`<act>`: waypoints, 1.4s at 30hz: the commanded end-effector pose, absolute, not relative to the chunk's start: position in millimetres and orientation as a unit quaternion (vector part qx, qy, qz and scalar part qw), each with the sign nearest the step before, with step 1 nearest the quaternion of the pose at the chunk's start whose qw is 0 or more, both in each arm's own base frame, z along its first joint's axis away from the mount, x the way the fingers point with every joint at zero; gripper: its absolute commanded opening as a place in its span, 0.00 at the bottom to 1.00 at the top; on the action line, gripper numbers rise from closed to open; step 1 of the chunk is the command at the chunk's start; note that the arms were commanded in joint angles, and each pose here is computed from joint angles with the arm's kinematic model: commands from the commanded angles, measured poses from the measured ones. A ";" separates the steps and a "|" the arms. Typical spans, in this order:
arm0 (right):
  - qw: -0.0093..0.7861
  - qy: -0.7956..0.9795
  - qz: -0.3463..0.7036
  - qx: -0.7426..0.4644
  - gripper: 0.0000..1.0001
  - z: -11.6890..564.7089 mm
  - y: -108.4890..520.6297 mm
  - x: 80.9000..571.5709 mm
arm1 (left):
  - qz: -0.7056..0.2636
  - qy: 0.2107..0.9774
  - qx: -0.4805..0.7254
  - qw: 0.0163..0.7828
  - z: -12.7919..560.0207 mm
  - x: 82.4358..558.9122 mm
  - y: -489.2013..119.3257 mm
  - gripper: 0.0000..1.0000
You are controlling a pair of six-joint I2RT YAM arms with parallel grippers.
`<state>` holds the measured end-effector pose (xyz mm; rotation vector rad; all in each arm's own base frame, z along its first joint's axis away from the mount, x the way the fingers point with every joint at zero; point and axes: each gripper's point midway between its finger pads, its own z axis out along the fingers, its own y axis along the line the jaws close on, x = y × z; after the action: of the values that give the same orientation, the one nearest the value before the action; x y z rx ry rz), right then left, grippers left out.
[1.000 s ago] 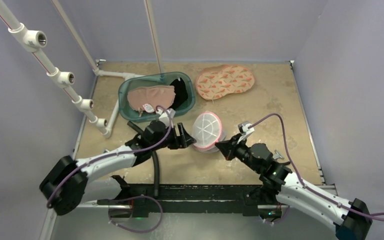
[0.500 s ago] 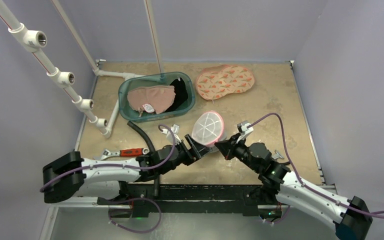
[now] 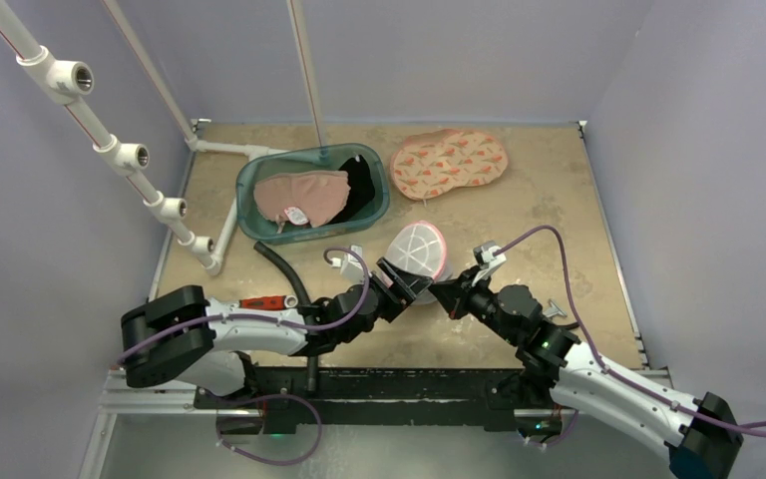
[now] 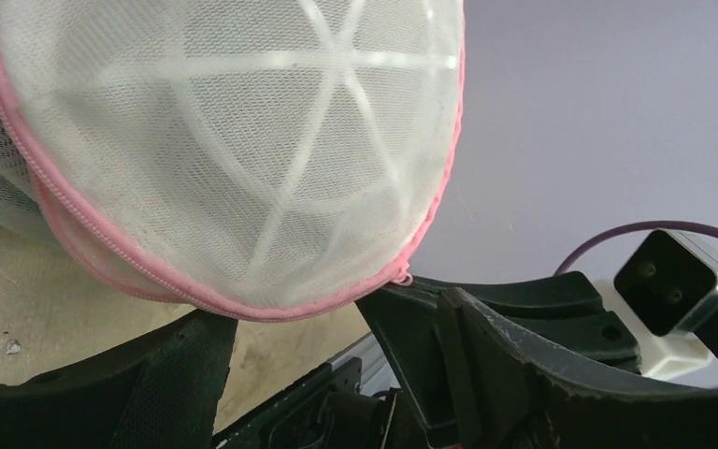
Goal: Unzip the laundry bag and remove the bra
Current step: Unzip the laundry bag at the center of the board.
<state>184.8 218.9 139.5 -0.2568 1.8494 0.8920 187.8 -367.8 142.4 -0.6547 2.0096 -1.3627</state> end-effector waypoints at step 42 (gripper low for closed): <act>0.527 0.768 0.358 -0.070 0.00 162.9 212.7 196.1 | -0.514 0.732 -0.255 0.368 181.0 241.0 -314.2 0.00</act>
<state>188.4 218.9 154.1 -0.2369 1.8280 0.8917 236.9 -326.4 171.9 -0.7774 1.8697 -1.3452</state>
